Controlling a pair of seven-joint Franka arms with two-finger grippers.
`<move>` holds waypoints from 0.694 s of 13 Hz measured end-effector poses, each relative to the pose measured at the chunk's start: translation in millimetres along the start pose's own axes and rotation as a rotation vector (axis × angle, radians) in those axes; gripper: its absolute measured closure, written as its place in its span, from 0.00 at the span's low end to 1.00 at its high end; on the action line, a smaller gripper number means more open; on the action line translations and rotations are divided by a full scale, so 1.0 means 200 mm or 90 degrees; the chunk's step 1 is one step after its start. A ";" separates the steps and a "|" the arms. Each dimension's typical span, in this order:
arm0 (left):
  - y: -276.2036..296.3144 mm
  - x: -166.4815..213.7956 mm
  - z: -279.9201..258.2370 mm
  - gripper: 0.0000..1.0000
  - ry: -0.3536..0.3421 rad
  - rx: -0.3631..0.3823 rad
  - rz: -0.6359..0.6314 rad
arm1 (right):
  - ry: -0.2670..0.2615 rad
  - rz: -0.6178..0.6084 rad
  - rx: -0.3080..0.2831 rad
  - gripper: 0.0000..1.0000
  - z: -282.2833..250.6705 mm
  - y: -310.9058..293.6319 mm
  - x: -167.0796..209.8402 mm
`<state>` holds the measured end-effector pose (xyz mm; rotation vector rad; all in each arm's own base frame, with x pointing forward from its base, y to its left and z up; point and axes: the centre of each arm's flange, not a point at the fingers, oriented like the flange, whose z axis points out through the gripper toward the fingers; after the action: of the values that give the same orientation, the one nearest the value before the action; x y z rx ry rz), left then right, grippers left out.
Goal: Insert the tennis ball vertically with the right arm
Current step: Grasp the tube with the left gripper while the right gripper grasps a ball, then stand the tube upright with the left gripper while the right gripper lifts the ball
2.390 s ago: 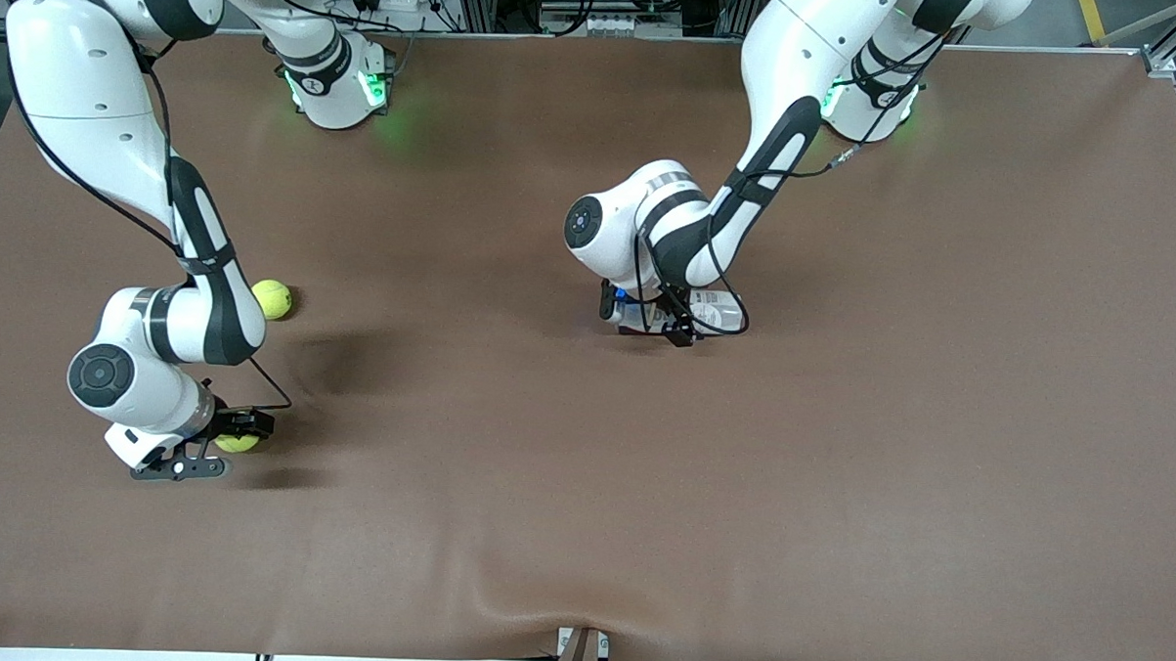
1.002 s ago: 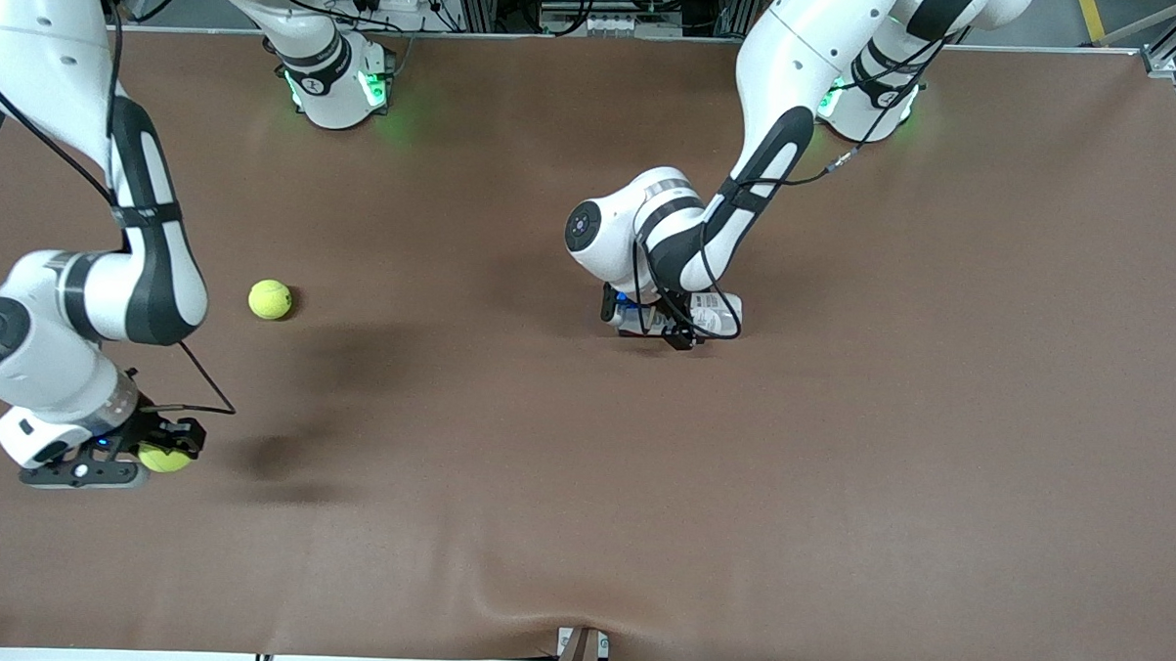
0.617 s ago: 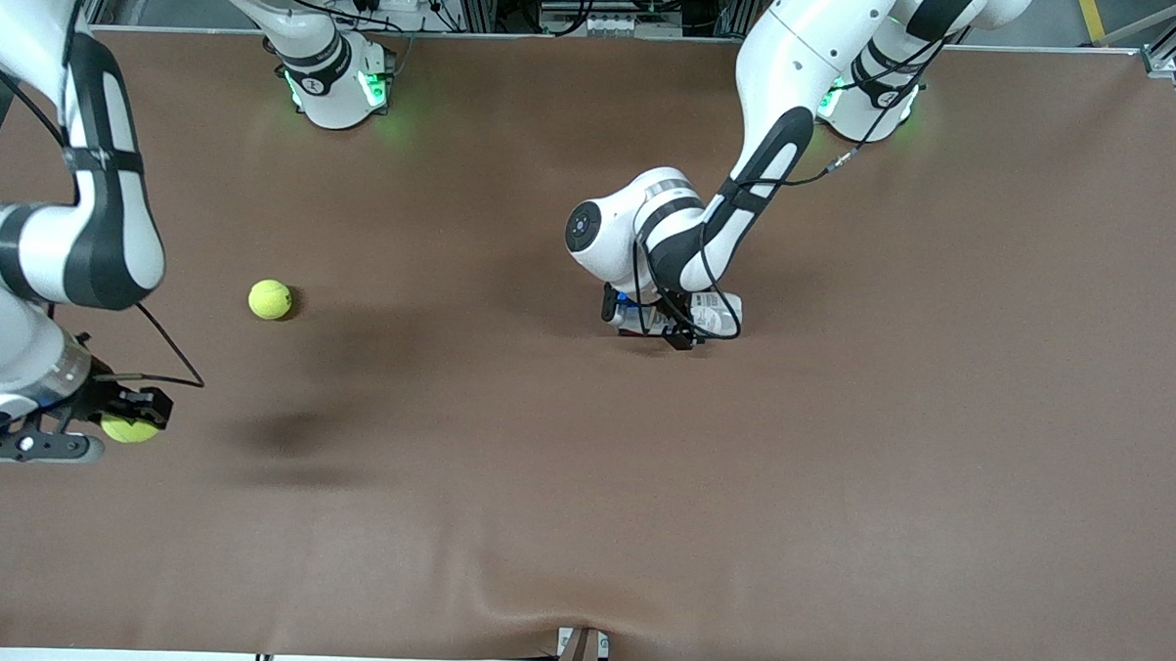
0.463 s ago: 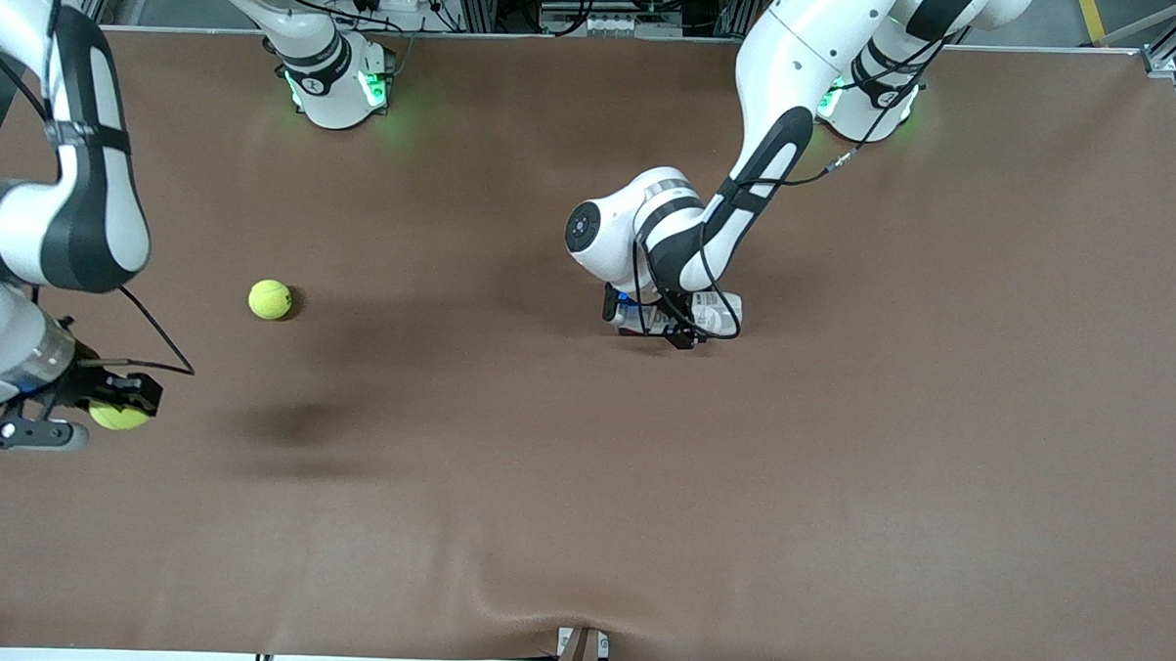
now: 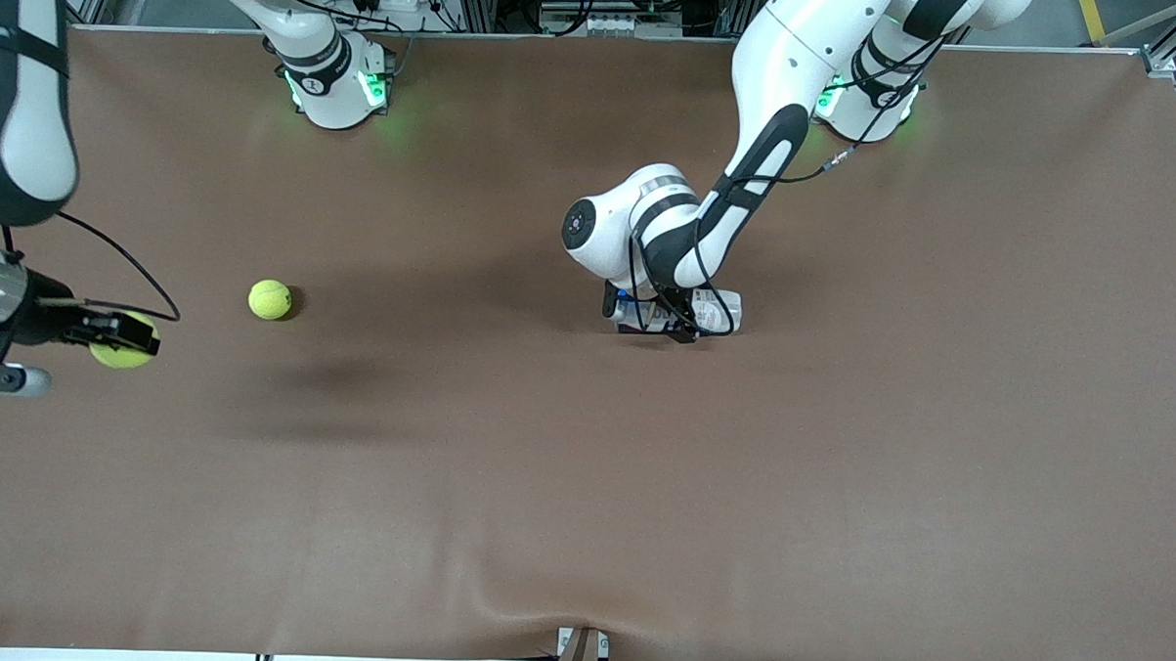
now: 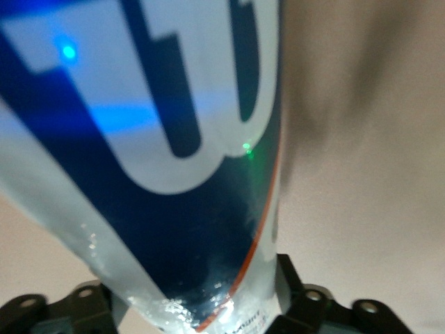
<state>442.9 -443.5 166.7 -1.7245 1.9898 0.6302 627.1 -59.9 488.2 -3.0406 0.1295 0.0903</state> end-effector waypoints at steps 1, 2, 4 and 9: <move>0.00 0.00 0.00 0.24 0.000 0.000 -0.001 | -0.011 0.008 0.018 0.32 -0.02 0.01 -0.02; 0.00 0.00 -0.01 0.24 0.001 0.001 -0.001 | -0.022 0.016 0.038 0.32 -0.02 0.02 -0.04; -0.01 0.00 -0.02 0.23 0.003 0.003 -0.003 | -0.042 0.024 0.068 0.32 -0.04 0.02 -0.08; -0.09 -0.04 -0.19 0.22 0.032 0.032 -0.026 | -0.086 0.016 0.081 0.32 -0.14 -0.01 -0.20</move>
<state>460.1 -461.5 200.7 -1.7622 1.9826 0.5230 589.5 -57.8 519.5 -2.8959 0.1559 0.2781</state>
